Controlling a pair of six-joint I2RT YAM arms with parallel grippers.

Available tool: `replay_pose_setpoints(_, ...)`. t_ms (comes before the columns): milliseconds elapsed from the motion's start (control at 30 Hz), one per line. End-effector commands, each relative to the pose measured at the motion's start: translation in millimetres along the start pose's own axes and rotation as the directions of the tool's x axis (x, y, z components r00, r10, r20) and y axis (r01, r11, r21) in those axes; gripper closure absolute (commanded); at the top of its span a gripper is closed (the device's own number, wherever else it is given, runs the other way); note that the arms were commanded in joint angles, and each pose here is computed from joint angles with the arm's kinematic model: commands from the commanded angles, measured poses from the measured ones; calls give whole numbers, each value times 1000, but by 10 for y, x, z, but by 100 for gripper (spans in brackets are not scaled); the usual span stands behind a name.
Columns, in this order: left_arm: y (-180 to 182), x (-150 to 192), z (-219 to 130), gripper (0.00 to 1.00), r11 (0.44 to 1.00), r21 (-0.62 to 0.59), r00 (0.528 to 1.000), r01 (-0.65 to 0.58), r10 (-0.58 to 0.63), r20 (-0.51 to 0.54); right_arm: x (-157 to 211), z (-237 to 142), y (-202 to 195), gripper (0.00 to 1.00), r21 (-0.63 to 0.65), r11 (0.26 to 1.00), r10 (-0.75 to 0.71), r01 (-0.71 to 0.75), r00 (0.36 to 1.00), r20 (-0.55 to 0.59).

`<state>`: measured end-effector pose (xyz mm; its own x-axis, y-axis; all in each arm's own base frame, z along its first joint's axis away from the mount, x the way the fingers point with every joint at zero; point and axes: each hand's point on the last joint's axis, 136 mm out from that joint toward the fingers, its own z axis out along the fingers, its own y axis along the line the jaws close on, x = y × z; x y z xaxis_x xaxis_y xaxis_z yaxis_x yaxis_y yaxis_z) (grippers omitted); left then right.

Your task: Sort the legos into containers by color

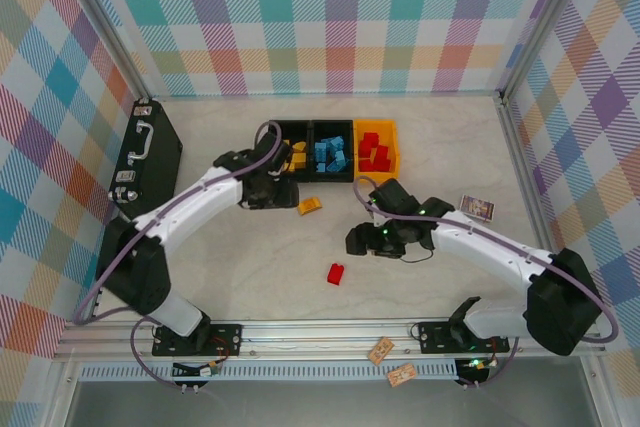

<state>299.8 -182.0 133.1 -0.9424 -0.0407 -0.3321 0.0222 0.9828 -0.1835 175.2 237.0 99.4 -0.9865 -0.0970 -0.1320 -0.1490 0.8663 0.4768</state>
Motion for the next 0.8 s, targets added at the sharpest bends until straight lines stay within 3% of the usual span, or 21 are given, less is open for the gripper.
replay_pose_setpoints(0,29,232,-86,37,994,72,996,85,-85,1,79,81,94,33,12,1000,-5,6,999,-50)
replay_pose_setpoints(333,472,974,-12,35,972,50,972,231,-229,-44,285,556,330,33,27,998,-58,65,977,-207)
replay_pose_setpoints(600,605,1179,22,36,964,29,963,263,-261,-62,356,784,459,34,67,991,-89,112,957,-278)
replay_pose_setpoints(767,645,1272,43,36,961,24,959,276,-273,-78,326,886,433,39,165,976,-93,143,955,-280)
